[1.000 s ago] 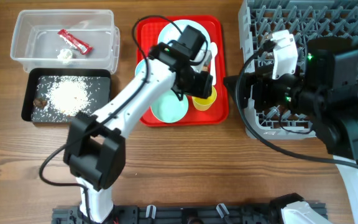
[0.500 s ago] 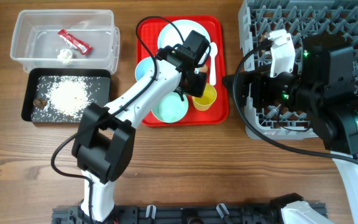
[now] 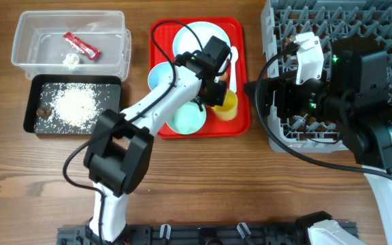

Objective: Sort waste into correct bins and load items into the dishwasher rack
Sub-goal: 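Lift the yellow cup and pass it toward the right gripper, then close the right gripper on the yellow cup and open the left, then carry the yellow cup right and set it upright in the gray rack, then reach the right gripper to the red tray and grasp the light-green bowl, then carry the green bowl to the rack and set it in the top row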

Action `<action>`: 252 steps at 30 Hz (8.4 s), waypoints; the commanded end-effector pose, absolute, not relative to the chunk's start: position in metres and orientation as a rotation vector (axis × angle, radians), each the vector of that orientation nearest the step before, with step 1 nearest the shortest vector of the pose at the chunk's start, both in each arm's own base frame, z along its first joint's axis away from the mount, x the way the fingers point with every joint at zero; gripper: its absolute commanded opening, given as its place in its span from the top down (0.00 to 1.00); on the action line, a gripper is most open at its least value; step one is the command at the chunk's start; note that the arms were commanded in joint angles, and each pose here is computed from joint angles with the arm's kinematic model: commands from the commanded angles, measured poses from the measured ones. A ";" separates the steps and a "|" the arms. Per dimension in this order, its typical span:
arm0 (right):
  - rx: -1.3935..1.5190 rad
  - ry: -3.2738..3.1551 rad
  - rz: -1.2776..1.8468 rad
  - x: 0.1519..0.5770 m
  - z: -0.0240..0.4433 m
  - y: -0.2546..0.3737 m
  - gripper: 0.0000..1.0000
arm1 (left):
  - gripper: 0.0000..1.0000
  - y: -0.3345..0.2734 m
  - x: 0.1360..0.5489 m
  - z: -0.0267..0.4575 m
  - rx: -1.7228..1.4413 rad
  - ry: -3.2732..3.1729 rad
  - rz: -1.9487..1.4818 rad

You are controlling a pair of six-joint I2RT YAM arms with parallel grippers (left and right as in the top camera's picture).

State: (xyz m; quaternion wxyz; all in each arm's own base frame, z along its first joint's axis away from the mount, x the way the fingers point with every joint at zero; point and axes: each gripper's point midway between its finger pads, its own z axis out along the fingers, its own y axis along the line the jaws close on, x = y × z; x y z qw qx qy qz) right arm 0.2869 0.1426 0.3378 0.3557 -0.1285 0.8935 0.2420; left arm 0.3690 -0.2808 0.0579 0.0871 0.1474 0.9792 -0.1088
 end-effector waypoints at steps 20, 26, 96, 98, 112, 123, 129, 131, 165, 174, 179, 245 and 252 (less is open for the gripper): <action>-0.519 2.024 0.850 0.311 0.388 0.187 0.00 | 0.96 -0.205 0.386 0.280 0.251 2.187 -2.169; -0.782 1.873 1.106 0.320 0.386 0.230 0.00 | 0.96 -0.199 0.384 0.286 0.230 2.170 -2.194; -0.181 2.326 0.938 0.379 0.311 0.086 0.36 | 0.50 -0.216 0.387 0.257 0.197 2.360 -1.970; -0.094 2.417 0.809 0.369 0.313 0.067 0.36 | 0.49 -0.213 0.394 0.242 0.158 2.433 -1.841; 0.482 2.837 0.279 0.303 0.273 -0.003 0.34 | 0.50 -0.151 0.399 0.148 -0.157 2.888 -0.985; 0.668 3.110 0.094 0.294 0.189 -0.020 0.35 | 0.51 -0.144 0.398 0.143 -0.170 2.909 -0.919; 0.654 3.142 0.069 0.298 0.159 -0.016 0.33 | 0.51 -0.143 0.398 0.142 -0.173 2.911 -0.909; 0.660 3.154 0.067 0.298 0.147 -0.016 0.33 | 0.51 -0.143 0.398 0.142 -0.173 2.911 -0.909; 0.098 2.766 0.487 0.357 0.282 0.098 0.07 | 0.47 -0.142 0.408 0.179 -0.072 2.796 -0.898; -0.090 2.919 0.477 0.337 0.226 0.187 0.13 | 0.45 -0.096 0.410 0.222 -0.217 2.685 -0.742; -0.067 2.960 0.489 0.336 0.191 0.212 0.26 | 0.47 -0.067 0.407 0.217 -0.315 2.706 -0.600; 0.136 1.815 -1.535 0.525 0.313 -0.030 0.96 | 0.00 -0.033 0.411 0.212 -0.501 2.690 -0.492; 0.041 1.880 -1.613 0.539 0.263 -0.027 0.96 | 0.00 -0.033 0.411 0.212 -0.501 2.690 -0.492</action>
